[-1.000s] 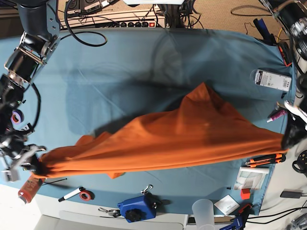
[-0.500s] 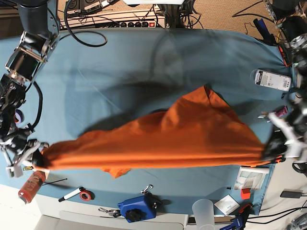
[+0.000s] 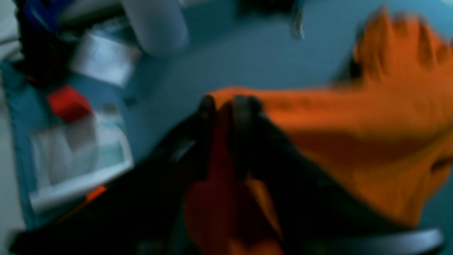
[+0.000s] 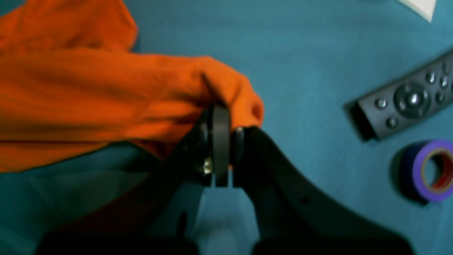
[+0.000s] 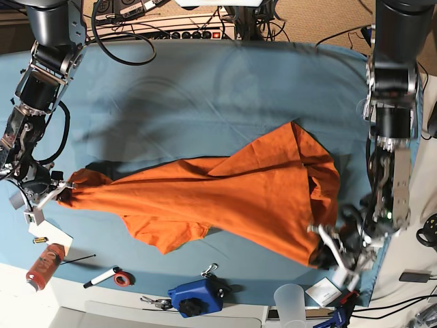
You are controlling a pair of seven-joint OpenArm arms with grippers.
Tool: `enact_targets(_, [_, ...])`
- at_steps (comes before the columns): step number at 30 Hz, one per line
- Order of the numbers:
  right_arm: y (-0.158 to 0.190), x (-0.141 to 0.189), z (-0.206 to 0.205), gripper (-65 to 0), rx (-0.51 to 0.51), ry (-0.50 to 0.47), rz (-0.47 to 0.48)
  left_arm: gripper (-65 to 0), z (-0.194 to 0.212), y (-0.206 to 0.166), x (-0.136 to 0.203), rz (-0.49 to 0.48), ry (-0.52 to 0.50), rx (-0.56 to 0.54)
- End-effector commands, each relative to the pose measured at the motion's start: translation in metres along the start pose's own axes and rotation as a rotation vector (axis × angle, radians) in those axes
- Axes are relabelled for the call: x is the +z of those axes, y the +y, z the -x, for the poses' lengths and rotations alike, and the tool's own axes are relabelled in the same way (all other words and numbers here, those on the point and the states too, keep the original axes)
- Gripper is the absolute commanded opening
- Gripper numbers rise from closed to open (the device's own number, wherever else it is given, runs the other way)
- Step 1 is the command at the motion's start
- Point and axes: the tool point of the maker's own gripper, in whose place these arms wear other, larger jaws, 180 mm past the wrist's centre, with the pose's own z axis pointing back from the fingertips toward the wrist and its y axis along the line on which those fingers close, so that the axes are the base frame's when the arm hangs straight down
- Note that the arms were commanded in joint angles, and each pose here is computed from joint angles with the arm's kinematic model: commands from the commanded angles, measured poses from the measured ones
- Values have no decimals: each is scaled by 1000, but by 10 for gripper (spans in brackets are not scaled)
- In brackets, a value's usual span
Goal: Layout the t-shirt on the table in an organized manner, then fold the t-shirt properly
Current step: 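Release and regrasp the shirt fabric with the left gripper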
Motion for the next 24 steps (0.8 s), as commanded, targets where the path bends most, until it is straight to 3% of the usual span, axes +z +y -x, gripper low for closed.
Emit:
enact_targets(1, [-12, 14, -29, -650, 21, -80, 31, -394, -38, 6, 2, -11, -86, -10])
enact_targets(6, [-16, 17, -33, -650, 16, -93, 44, -364, -33, 7, 0, -31, 69, 60])
enact_targets(9, [-20, 20, -34, -650, -1, -104, 50, -364, -20, -12, 8, 68, 175, 93])
enact_targets(13, [-27, 24, -34, -650, -28, -119, 59, -367, -4, -42, 32, 237, 230, 148])
enact_targets(16, [-32, 27, -32, -650, -49, -122, 65, -385, 16, -47, 55, 232, 236, 158])
enact_targets(21, [-34, 29, -32, -650, -61, -127, 64, -397, 50, -80, 92, 250, 216, 49])
enact_targets(24, [-31, 28, -34, -650, -64, -134, 50, -397, 60, -115, 106, 303, 155, -86])
